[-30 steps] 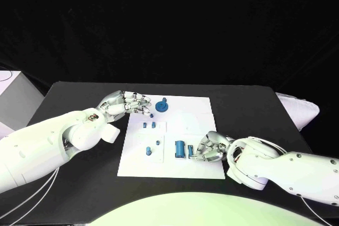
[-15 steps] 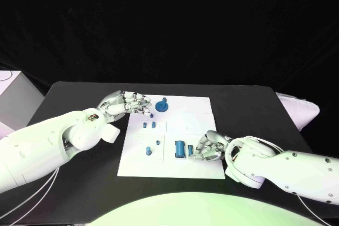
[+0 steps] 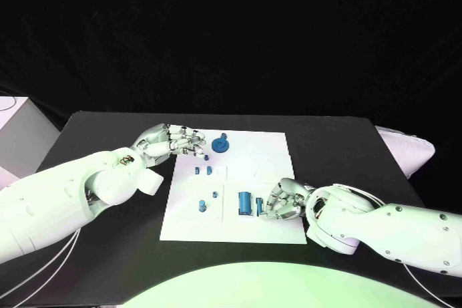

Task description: Assemble the parts on the task board

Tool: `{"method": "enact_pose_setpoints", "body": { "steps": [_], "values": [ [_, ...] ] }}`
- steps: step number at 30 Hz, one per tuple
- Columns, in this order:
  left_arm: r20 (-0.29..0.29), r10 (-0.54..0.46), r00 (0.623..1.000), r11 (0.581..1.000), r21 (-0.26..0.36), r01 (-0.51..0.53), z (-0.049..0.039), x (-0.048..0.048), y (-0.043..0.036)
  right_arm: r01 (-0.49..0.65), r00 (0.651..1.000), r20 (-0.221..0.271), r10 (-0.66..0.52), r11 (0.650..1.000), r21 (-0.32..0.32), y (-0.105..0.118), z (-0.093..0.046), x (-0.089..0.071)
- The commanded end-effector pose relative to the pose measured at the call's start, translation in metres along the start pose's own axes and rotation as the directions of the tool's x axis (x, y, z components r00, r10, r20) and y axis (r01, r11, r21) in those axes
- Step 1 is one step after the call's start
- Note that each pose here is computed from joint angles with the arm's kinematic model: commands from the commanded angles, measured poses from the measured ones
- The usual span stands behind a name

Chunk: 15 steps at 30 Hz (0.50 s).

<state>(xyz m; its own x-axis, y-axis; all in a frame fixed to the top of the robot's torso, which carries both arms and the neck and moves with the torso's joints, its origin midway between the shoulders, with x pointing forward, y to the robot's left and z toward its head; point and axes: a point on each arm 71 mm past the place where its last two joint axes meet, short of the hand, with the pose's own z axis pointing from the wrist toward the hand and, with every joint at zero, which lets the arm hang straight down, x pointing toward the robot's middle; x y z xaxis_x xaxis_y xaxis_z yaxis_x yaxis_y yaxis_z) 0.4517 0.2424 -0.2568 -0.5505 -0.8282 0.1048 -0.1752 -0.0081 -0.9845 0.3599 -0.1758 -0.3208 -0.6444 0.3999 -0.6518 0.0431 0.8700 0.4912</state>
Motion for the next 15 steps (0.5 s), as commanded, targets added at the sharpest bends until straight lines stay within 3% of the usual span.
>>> {"method": "enact_pose_setpoints", "body": {
  "steps": [1, 15],
  "values": [
    [-0.017, -0.01, 1.0, 1.0, 0.006, 0.01, 0.0003, 0.0019, -0.0003, 0.026, 0.999, -0.025, -0.026, 0.999, 0.018, -0.0031, 0.0017, 0.0033],
    [-0.015, -0.009, 1.0, 1.0, 0.005, 0.009, -0.0001, 0.0012, -0.0001, 0.015, 1.0, -0.016, -0.014, 1.0, 0.012, -0.0048, 0.0008, 0.0037]
  ]
}}
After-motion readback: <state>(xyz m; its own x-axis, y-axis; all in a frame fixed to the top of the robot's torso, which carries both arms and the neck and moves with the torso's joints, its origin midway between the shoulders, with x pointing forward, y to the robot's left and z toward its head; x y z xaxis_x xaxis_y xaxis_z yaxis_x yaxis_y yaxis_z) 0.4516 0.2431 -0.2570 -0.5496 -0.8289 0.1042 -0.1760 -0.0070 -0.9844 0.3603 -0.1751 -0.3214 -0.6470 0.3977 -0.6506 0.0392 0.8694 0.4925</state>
